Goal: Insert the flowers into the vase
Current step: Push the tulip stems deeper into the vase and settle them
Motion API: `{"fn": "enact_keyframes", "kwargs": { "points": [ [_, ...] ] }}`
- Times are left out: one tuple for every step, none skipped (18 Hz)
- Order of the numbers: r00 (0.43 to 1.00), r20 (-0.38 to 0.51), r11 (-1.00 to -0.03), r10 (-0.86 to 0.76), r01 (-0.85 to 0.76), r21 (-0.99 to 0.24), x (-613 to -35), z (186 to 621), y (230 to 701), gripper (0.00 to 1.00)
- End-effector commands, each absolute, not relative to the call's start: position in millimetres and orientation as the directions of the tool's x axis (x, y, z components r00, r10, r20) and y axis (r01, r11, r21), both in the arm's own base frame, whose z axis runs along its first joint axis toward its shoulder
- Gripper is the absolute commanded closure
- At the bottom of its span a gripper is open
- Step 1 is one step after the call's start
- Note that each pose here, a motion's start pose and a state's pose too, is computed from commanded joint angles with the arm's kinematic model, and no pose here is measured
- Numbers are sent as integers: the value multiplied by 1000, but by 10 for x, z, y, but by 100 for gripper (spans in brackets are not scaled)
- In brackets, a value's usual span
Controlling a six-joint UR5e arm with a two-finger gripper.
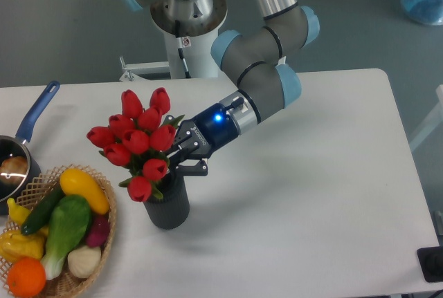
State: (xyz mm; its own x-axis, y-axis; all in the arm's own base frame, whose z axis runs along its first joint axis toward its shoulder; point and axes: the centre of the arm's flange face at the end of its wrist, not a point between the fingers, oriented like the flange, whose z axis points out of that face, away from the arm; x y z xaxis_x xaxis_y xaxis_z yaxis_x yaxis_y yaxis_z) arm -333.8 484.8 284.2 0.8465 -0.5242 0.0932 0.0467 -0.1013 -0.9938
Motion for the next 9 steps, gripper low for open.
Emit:
{"fn": "enact_keyframes", "kwargs": {
  "points": [
    [846, 96, -103, -524, 49, -993, -3344, 2809, 4852, 85],
    [846, 93, -101, -525, 47, -994, -3347, 2792, 4854, 85],
    [846, 92, -101, -525, 45, -994, -3350, 2775, 4856, 84],
    [846, 86, -97, -526, 40, -994, -3350, 2775, 4856, 84],
    [846, 81, -95, -526, 36, -995, -3353, 2759, 4858, 84],
    [847, 78, -93, -525, 34, -995, -3363, 2742, 4855, 84],
    [847, 75, -92, -526, 31, -995, -3368, 2717, 4857, 84],
    [847, 75, -92, -526, 31, -995, -3369, 2709, 4858, 84],
    [848, 72, -90, -525, 29, -996, -3376, 2708, 4853, 84]
  ]
}}
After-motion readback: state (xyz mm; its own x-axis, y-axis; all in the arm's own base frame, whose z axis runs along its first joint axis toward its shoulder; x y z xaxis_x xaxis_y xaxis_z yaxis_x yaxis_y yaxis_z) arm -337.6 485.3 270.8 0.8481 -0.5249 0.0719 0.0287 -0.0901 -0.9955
